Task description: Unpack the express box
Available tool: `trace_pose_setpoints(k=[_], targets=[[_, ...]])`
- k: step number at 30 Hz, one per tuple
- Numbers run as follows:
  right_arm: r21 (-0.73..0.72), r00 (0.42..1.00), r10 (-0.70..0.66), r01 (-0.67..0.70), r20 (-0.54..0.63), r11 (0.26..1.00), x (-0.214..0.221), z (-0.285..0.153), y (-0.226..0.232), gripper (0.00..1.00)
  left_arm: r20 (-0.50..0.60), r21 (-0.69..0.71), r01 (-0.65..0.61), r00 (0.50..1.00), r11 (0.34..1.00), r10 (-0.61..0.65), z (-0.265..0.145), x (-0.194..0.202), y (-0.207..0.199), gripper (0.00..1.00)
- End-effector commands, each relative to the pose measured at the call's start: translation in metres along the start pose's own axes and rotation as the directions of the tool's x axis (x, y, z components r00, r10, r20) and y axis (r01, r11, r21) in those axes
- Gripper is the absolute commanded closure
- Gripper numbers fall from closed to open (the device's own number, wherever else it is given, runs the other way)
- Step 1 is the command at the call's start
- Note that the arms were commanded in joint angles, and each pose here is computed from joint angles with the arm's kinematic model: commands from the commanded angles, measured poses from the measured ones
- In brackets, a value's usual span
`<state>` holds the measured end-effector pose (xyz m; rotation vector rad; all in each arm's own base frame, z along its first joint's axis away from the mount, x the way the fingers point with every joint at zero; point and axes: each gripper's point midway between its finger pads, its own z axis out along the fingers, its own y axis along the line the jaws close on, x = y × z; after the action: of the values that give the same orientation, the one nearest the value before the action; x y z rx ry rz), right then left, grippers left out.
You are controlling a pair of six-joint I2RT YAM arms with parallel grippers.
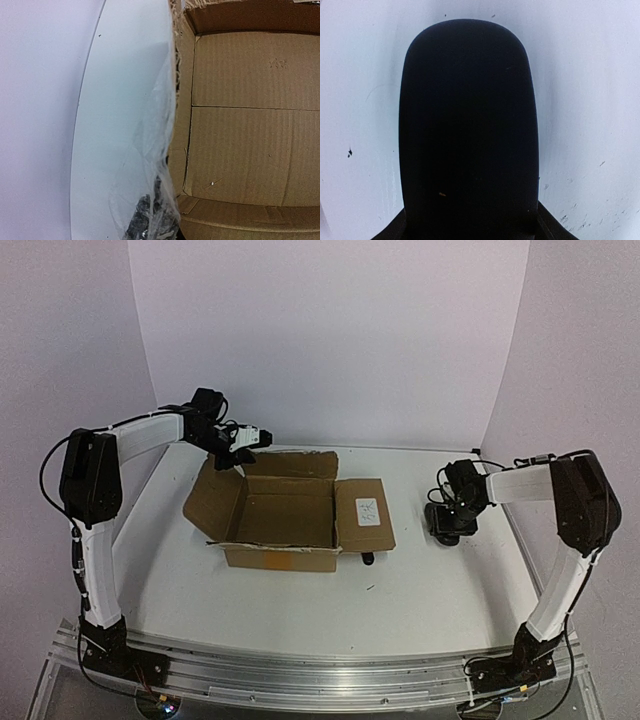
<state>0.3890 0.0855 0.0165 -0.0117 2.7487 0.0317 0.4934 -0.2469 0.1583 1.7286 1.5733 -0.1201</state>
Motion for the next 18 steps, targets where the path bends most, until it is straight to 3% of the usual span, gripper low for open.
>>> trace_pose_setpoints(k=[1,9,15,18], targets=[[0.027,1.000,-0.023,0.022,0.012,0.999,-0.0073,0.0068,-0.0040,0.74,0.002,0.006,0.033,0.999,0.999,-0.033,-0.0092,-0.0078,0.0019,1.00],[0.028,1.000,0.018,-0.018,0.004,0.999,-0.0035,0.0079,-0.0045,0.44,0.004,0.012,0.049,0.999,0.999,-0.049,-0.0118,-0.0098,0.0016,0.83],[0.017,1.000,0.014,-0.014,0.013,1.000,-0.0071,0.0054,-0.0024,0.29,0.005,-0.002,0.055,0.998,0.998,-0.055,-0.0127,-0.0104,0.0061,0.68],[0.008,1.000,0.011,-0.011,0.017,1.000,-0.0106,0.0047,-0.0003,0.17,0.010,-0.006,0.063,0.998,0.998,-0.063,-0.0137,-0.0121,0.0076,0.58]])
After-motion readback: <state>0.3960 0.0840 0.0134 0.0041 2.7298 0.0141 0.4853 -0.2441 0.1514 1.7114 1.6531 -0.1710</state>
